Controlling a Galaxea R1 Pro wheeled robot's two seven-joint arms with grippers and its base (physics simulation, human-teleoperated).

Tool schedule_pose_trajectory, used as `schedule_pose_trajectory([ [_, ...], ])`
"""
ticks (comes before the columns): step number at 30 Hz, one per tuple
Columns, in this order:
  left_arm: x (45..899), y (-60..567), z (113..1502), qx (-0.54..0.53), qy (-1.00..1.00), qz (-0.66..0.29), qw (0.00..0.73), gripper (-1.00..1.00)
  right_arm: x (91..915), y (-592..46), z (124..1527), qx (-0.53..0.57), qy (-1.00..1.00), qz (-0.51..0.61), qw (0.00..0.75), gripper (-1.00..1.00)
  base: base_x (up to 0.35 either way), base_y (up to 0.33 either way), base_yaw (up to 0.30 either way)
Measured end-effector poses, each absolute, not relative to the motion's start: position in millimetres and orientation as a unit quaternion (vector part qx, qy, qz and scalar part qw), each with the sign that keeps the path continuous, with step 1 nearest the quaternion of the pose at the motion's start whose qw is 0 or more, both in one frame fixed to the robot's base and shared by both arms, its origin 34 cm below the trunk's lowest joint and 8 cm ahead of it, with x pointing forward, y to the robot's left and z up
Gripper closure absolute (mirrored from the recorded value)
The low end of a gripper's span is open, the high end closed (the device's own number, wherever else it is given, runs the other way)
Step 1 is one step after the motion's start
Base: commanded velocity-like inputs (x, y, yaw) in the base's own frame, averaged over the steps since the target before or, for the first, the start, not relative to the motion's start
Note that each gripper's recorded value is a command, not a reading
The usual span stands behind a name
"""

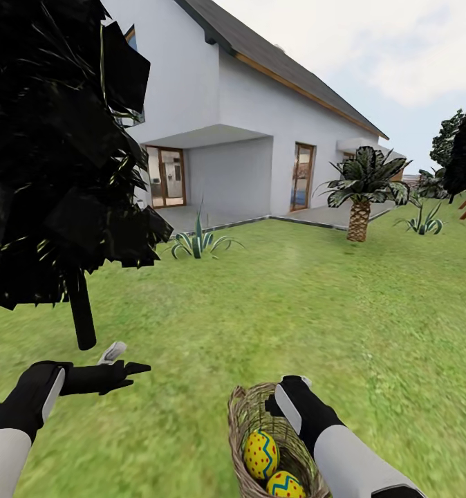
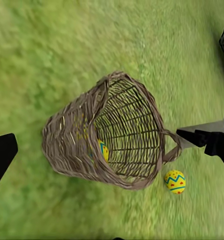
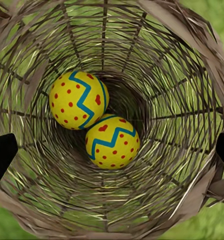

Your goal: Take the three Easter eggs out of the wicker basket on the lawn in the garden, then place them on the lawn next to a single tree (choose any tree) so that all three eggs are next to the same tree and none are left in the basket.

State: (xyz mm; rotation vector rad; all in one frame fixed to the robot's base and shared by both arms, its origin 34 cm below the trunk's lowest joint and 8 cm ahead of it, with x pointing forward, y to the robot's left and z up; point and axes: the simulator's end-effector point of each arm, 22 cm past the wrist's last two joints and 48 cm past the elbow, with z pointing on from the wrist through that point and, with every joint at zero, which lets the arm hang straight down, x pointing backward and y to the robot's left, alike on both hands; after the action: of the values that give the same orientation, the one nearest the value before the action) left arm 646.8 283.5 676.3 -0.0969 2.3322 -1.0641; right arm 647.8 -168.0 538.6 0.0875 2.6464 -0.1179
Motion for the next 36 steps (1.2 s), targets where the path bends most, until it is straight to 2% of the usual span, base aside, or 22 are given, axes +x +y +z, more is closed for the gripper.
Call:
schedule_pose_trajectory([
  [36,646.9,284.2,676.7,-0.037,0.871,-0.398,0.285,-1.00,646.5,-167.8,536.7,0.031,0.969,-0.043,0.241,-1.00,0.040,0.062,0.000],
])
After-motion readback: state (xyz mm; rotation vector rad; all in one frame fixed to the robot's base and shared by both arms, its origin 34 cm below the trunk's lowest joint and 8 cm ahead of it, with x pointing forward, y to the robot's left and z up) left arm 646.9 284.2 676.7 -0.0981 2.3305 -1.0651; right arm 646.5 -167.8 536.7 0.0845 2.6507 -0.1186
